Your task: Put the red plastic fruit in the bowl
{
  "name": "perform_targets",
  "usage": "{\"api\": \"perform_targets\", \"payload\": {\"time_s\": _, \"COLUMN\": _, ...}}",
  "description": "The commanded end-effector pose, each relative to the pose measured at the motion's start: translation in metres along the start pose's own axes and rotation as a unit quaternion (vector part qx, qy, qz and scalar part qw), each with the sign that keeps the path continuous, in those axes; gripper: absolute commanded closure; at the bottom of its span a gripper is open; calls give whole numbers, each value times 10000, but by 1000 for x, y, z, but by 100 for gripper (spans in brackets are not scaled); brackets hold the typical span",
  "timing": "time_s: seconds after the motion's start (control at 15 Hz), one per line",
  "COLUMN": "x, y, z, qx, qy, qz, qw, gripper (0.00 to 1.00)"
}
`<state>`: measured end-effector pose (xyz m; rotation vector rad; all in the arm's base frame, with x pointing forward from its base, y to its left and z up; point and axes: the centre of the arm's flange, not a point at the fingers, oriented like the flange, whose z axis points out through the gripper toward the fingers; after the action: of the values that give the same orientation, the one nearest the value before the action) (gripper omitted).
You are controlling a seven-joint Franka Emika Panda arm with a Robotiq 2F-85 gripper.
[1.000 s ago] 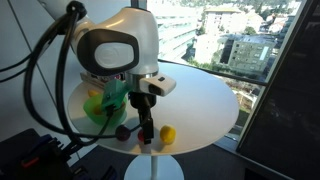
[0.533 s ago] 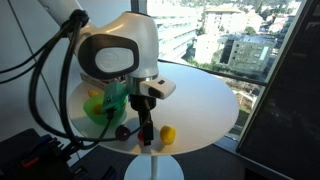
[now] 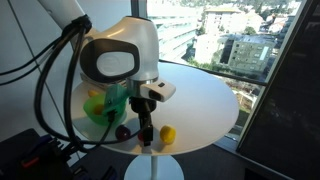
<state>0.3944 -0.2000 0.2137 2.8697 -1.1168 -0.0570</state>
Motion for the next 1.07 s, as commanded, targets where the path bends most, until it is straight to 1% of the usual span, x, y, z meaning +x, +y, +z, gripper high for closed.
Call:
{"api": "perform_targets", "payload": {"time_s": 0.0, "x": 7, "y": -1, "z": -1, "qx": 45, "qy": 22, "qz": -24, "qw": 10000, "gripper": 59}}
{"api": "perform_targets", "payload": {"time_s": 0.13, "x": 7, "y": -1, "z": -8, "qx": 9, "qy": 36, "qz": -9, "qw": 10000, "gripper": 75}}
{"api": "perform_targets", "payload": {"time_s": 0.53, "x": 9, "y": -2, "z": -29, "qx": -28, "qy": 132, "qz": -36, "qw": 9999, "gripper": 75}}
{"api": "perform_targets", "payload": {"time_s": 0.8, "x": 7, "y": -10, "z": -45, "qx": -61, "qy": 62, "qz": -155, "qw": 9998, "gripper": 75}}
{"api": "perform_targets", "payload": {"time_s": 1.0, "x": 4, "y": -19, "z": -62, "qx": -107, "qy": 85, "qz": -284, "qw": 9995, "gripper": 75}}
